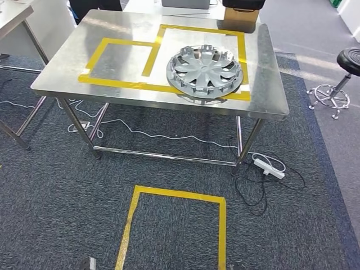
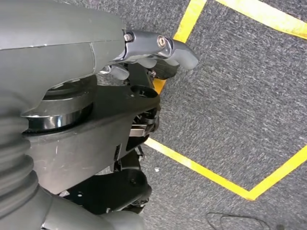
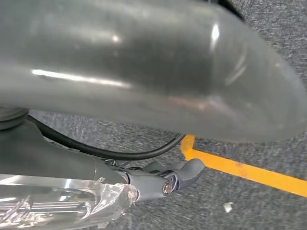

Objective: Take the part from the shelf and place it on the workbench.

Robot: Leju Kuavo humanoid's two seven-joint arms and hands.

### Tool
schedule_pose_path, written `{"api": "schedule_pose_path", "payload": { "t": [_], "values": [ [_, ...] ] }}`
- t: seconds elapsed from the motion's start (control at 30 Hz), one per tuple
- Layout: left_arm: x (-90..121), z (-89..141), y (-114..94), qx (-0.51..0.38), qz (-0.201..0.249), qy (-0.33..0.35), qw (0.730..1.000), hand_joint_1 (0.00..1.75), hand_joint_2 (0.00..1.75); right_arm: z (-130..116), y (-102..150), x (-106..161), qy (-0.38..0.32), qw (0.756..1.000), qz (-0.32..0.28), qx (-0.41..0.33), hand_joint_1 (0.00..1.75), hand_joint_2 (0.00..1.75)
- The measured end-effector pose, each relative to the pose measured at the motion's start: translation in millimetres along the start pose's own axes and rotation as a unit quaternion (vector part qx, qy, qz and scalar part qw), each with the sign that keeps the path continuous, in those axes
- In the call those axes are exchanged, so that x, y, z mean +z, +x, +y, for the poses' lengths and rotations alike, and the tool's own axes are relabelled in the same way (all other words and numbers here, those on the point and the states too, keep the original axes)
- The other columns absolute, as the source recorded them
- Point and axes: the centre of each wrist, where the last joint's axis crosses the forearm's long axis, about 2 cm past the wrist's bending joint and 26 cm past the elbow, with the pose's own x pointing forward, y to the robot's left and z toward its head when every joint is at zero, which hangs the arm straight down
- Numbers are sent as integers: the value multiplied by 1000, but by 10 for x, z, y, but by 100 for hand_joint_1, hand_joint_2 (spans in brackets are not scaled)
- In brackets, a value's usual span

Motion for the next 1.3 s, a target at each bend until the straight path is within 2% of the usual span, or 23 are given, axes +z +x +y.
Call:
{"api": "schedule_pose_path", "payload": {
  "t": [0.33, 0.47, 1.3],
  "values": [
    [0, -1, 0, 2, -2, -1, 1000, 0, 175, -44, -10, -5, 25, 1000, -15, -8, 0, 0],
    [9, 8, -15, 9, -4, 3, 1000, 0, 175, -61, -21, -3, 27, 1000, 0, 3, 0, 175],
    [19, 14, -33, 2, 0, -1, 1000, 0, 175, -92, -16, -9, 13, 999, 18, 36, 0, 175]
  ]
}}
